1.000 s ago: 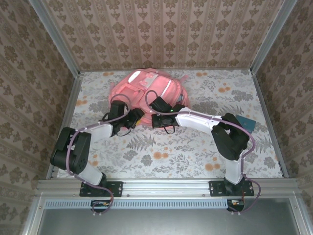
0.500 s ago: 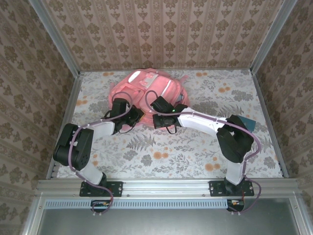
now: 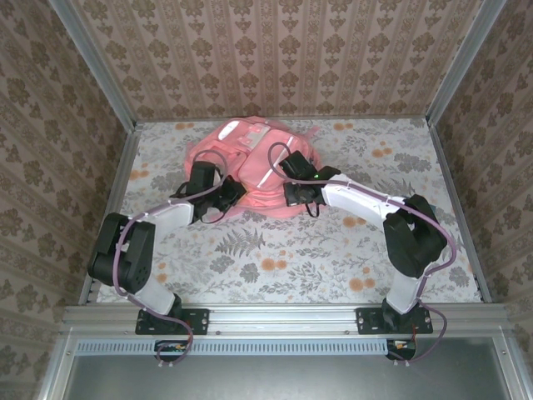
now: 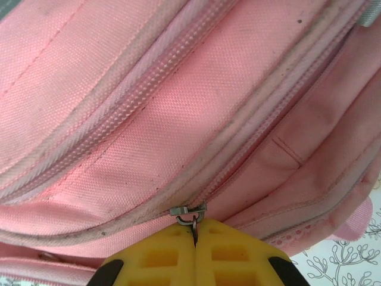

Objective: Pack the student bag

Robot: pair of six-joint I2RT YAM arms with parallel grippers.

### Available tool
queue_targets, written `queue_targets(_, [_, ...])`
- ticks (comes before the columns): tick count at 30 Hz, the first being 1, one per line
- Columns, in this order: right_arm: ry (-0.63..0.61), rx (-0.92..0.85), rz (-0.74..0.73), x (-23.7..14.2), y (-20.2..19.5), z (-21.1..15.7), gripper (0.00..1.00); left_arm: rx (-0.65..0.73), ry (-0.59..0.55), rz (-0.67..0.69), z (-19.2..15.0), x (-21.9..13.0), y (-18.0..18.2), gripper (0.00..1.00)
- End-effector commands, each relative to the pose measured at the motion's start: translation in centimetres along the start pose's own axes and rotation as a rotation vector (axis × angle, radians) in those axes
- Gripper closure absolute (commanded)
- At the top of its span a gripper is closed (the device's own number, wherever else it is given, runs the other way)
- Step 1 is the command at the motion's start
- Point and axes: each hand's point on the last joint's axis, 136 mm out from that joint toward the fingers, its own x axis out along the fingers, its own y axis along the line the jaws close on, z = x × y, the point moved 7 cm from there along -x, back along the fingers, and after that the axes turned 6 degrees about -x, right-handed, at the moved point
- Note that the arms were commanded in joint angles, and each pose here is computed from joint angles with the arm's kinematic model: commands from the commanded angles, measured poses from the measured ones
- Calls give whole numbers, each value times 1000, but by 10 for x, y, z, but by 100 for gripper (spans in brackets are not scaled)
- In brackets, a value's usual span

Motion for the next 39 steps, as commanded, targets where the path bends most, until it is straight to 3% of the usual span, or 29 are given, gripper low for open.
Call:
queue_targets(1, [-10, -40, 22, -24, -10, 5, 100, 81, -65, 65, 22, -15, 0, 100])
queue_targets(9, [15, -117, 474, -50, 70, -14, 100, 214, -74, 140, 54, -13, -18, 99])
queue_targets(11, [2, -99, 542, -52, 90, -9, 100, 200, -95, 159, 61, -15, -15, 90])
queue_targets(20, [-19, -20, 511, -31, 120, 16, 100, 18, -191, 226, 52, -62, 21, 54])
queue_targets(25, [-31, 4, 512, -26, 125, 22, 100, -72, -87, 76, 19, -66, 12, 50])
queue_targets(39, [-54, 2, 580, -35, 133, 32, 100, -214, -11, -18, -12, -46, 16, 57])
